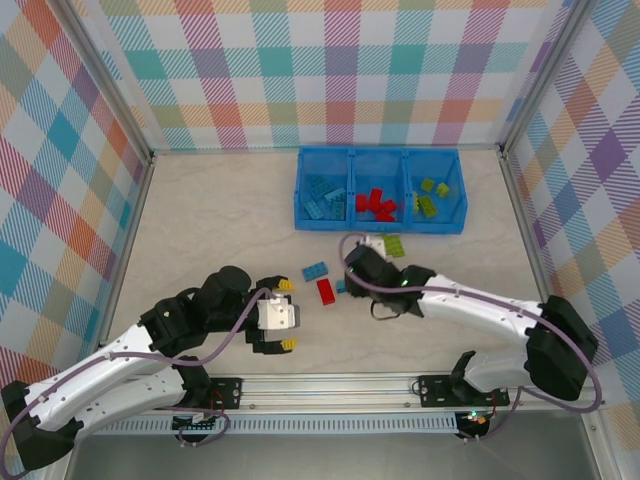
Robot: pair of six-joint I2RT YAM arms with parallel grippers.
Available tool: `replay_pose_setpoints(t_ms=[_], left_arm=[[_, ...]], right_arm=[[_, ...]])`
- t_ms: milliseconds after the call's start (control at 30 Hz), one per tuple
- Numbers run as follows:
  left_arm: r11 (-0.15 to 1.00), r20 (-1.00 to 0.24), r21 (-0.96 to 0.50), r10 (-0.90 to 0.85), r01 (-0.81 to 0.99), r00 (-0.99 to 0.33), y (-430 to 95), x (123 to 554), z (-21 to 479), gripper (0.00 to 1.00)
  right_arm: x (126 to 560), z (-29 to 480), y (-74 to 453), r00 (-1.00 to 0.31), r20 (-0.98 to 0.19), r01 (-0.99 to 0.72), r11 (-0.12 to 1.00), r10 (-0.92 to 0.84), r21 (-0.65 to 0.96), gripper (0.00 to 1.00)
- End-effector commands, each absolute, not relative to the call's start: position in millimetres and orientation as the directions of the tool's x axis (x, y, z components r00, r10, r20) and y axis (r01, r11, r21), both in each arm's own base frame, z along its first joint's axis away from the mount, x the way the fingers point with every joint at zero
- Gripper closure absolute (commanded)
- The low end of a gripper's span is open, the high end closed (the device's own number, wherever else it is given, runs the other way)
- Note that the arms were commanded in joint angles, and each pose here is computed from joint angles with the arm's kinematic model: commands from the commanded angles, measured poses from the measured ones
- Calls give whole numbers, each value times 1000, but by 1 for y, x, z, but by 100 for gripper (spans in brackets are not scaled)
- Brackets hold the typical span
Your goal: Sort the legos into containers by color
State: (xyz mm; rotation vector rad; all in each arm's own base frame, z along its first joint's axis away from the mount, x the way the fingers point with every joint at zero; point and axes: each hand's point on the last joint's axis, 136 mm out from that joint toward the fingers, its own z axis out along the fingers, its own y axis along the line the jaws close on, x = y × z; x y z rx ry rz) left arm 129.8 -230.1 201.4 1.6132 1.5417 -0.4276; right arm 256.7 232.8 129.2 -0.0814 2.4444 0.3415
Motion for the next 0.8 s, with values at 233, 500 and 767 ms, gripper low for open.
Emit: replay_pose_setpoints(t_ms=[233,500,767], left_arm=[[334,-810,366,573,869,121,-227,162,231,0],[410,-820,358,568,839,72,-224,174,232,0],[424,-824,341,564,839,50,-225,176,231,0]], right_arm=[[423,180,206,-596,-803,-136,988,-26,69,70],[510,164,192,-609,-793,-63,995,18,71,50],[482,191,196,-643,-764,-140,974,48,179,27]])
